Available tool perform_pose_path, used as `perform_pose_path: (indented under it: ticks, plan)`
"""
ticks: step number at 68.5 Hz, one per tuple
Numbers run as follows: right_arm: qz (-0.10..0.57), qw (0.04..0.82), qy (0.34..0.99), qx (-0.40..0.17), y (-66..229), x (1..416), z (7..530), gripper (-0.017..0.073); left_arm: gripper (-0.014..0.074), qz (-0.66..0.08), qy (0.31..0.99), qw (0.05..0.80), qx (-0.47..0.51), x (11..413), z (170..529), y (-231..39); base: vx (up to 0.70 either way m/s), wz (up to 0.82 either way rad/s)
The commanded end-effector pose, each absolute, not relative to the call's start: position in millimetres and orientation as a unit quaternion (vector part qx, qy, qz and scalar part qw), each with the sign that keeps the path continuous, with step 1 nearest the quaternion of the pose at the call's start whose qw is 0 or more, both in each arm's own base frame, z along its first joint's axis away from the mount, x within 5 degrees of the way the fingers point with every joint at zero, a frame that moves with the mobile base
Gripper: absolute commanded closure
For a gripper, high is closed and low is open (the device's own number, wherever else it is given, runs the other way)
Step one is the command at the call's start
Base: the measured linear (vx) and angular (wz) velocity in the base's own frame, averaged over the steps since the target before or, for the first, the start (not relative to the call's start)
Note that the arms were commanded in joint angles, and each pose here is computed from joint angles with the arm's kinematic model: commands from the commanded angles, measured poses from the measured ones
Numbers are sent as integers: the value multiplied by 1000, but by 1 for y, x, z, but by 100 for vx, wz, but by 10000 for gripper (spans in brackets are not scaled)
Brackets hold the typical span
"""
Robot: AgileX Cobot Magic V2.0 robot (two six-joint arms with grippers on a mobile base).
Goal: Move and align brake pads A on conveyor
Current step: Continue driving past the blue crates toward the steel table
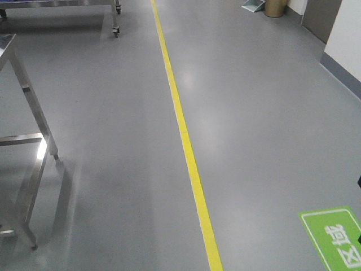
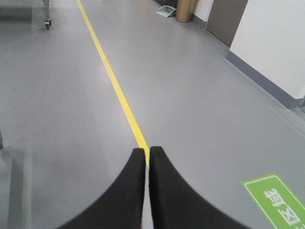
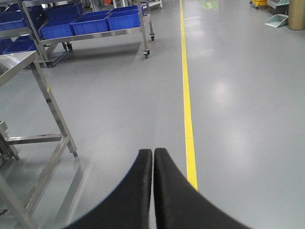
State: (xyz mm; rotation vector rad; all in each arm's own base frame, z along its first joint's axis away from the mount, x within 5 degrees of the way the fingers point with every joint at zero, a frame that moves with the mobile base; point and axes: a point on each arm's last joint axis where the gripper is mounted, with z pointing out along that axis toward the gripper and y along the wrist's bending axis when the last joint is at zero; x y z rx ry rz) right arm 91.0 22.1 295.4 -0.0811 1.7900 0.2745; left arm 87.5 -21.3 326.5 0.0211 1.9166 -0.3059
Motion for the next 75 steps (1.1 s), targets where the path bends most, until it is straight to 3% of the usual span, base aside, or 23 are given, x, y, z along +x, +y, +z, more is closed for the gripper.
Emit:
perform_pose_path:
  ticks: [1,75]
  plan:
    - [123,651,748,-41,23,92,310,568,600,-142,786,601,11,89,341,-22,51,8]
    - [123,650,748,-41,23,92,310,568,600,-142,786,601,11,89,341,-22,52,6]
